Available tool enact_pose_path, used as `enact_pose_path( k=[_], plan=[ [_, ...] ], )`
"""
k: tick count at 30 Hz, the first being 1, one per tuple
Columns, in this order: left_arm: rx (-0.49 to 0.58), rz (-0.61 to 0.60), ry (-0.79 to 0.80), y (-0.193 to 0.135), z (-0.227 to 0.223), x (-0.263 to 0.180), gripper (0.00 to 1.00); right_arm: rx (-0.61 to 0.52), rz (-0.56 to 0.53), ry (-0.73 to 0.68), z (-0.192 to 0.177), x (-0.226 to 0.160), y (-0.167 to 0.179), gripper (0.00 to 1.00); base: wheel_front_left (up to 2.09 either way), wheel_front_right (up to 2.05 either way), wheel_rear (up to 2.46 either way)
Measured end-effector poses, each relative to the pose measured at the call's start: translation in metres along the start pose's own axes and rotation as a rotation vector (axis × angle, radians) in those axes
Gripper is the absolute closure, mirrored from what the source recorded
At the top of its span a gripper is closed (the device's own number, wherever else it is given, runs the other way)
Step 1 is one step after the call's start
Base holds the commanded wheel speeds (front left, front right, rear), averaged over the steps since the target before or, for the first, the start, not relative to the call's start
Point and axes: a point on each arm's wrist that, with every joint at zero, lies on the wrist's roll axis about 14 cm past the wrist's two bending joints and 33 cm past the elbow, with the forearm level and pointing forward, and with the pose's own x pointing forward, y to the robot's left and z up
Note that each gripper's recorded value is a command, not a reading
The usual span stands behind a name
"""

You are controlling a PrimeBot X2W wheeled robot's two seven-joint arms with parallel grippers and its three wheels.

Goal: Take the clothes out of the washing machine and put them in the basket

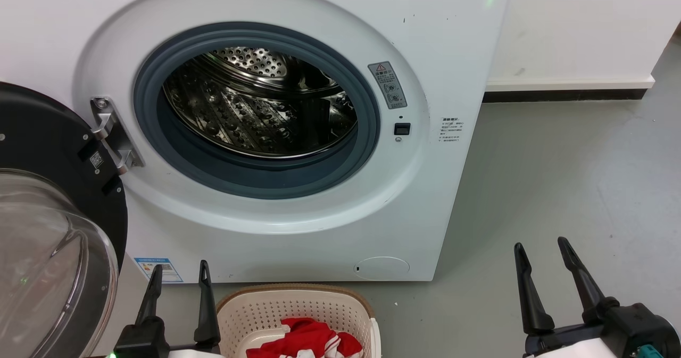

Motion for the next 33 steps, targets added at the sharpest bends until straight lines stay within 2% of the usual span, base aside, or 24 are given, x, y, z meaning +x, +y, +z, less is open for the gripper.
enact_pose_path(
  k=[5, 6, 13, 33],
  plan=[
    [0.000, -0.001, 0.003, 0.000, -0.001, 0.000, 0.00, 0.001, 0.002, 0.000, 0.000, 0.000, 0.001, 0.00, 0.00, 0.00, 0.00],
    [-0.001, -0.002, 0.004, -0.001, -0.001, 0.000, 1.00, 0.001, 0.003, 0.000, 0.000, 0.000, 0.001, 1.00, 0.00, 0.00, 0.00],
    [0.002, 0.004, 0.087, 0.002, -0.025, -0.009, 1.00, 0.009, -0.005, 0.067, -0.020, -0.007, -0.001, 1.00, 0.00, 0.00, 0.00],
    [-0.377, 0.085, 0.198, 0.012, -0.045, -0.003, 1.00, 0.380, -0.114, 0.105, -0.033, -0.002, -0.019, 1.00, 0.00, 0.00, 0.00]
  ],
)
